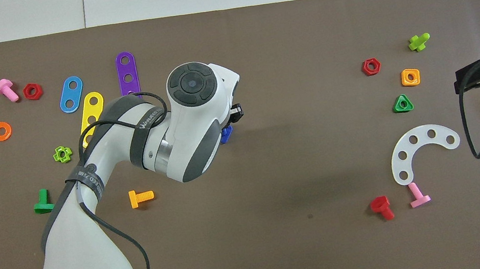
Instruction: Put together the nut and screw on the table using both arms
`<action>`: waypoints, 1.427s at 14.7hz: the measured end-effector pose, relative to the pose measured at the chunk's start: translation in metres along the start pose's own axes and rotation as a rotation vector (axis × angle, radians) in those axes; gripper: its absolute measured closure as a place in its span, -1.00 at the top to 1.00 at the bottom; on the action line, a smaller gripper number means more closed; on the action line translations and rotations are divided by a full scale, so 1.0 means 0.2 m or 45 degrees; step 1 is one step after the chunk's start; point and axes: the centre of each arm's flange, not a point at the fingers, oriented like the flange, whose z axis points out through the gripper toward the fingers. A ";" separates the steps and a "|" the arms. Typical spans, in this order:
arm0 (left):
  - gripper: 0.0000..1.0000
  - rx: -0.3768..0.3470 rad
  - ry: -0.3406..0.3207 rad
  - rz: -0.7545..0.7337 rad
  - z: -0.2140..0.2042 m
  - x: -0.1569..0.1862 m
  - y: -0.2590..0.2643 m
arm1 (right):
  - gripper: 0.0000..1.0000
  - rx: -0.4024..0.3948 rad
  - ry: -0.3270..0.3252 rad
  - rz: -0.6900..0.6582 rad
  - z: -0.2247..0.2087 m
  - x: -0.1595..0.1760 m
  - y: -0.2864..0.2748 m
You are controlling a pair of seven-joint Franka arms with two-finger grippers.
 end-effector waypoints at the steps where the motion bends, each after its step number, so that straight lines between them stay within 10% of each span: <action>1: -0.07 -0.001 0.000 0.002 0.00 0.00 0.00 | 1.00 0.000 0.000 0.000 0.00 0.00 0.00; 21: -0.07 0.006 -0.016 0.007 0.18 -0.03 0.01 | 1.00 0.000 -0.001 0.000 0.00 0.00 0.00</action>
